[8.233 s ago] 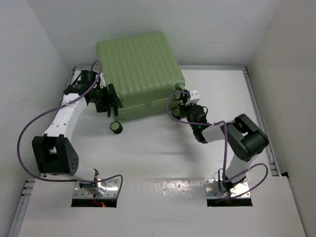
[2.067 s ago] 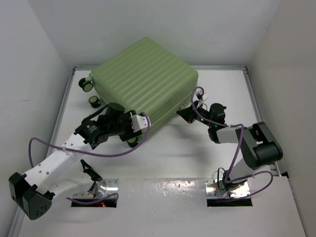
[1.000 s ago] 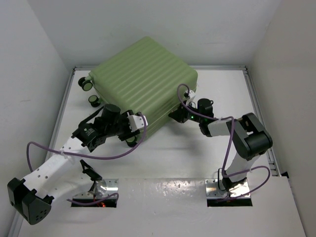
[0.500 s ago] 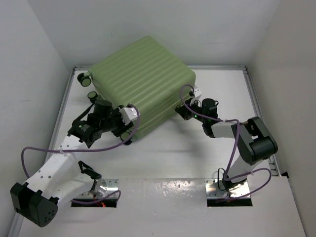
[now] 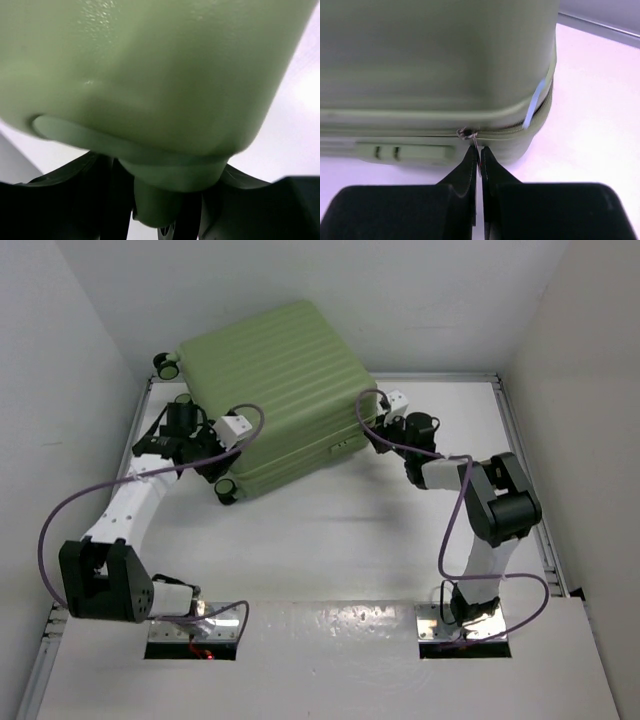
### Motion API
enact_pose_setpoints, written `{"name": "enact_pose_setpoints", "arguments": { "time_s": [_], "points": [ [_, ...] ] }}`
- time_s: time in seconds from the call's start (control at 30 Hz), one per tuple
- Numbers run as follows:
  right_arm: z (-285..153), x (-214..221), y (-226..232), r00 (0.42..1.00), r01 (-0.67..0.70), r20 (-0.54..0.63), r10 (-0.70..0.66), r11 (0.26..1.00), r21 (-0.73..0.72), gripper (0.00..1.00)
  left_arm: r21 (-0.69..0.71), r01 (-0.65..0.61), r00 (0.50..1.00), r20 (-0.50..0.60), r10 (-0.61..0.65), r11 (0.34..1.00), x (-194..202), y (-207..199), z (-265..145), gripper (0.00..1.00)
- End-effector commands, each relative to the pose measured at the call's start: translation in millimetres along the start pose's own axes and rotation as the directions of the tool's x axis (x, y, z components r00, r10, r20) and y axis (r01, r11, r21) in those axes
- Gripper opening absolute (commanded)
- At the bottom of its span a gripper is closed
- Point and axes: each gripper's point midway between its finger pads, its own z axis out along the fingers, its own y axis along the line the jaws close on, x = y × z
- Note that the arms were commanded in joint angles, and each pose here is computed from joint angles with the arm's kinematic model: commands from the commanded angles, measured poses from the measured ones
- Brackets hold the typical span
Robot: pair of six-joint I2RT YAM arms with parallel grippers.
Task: Pack the luggage
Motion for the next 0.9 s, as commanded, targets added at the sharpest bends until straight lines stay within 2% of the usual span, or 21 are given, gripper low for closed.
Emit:
{"name": "enact_pose_setpoints", "arguments": {
  "time_s": [0.0, 0.03, 0.07, 0.17, 0.27, 0.53, 0.87],
  "points": [
    [15, -45, -82, 0.988, 0.090, 0.099, -0.118, 0.963, 0.252, 0.00, -0.294, 0.089, 0.947, -0.270, -0.172, 0.952, 68, 83, 13, 0.00],
    [18, -47, -86, 0.986, 0.098, 0.103, -0.129, 0.959, 0.266, 0.00, -0.342, 0.122, 0.949, -0.236, -0.210, 0.932, 57, 103, 12, 0.00],
    [22, -43, -94, 0.987, 0.106, 0.090, -0.136, 0.954, 0.282, 0.00, -0.338, 0.138, 0.935, -0.264, -0.235, 0.931, 65, 108, 26, 0.00],
    [33, -56, -117, 0.982, 0.108, 0.114, -0.153, 0.938, 0.329, 0.00, -0.419, 0.166, 0.922, -0.256, -0.292, 0.893, 61, 142, 29, 0.00],
    [30, -62, -132, 0.983, 0.090, 0.118, -0.138, 0.936, 0.340, 0.00, -0.433, 0.188, 0.911, -0.257, -0.321, 0.881, 66, 155, 35, 0.00],
    [1, -52, -134, 0.994, 0.061, 0.069, -0.089, 0.938, 0.340, 0.00, -0.442, 0.202, 0.897, -0.274, -0.346, 0.874, 74, 152, 38, 0.00],
    [-13, -50, -171, 0.992, 0.115, -0.012, -0.122, 0.892, 0.438, 0.00, -0.441, 0.203, 0.894, -0.281, -0.349, 0.874, 75, 150, 46, 0.00]
  ]
}}
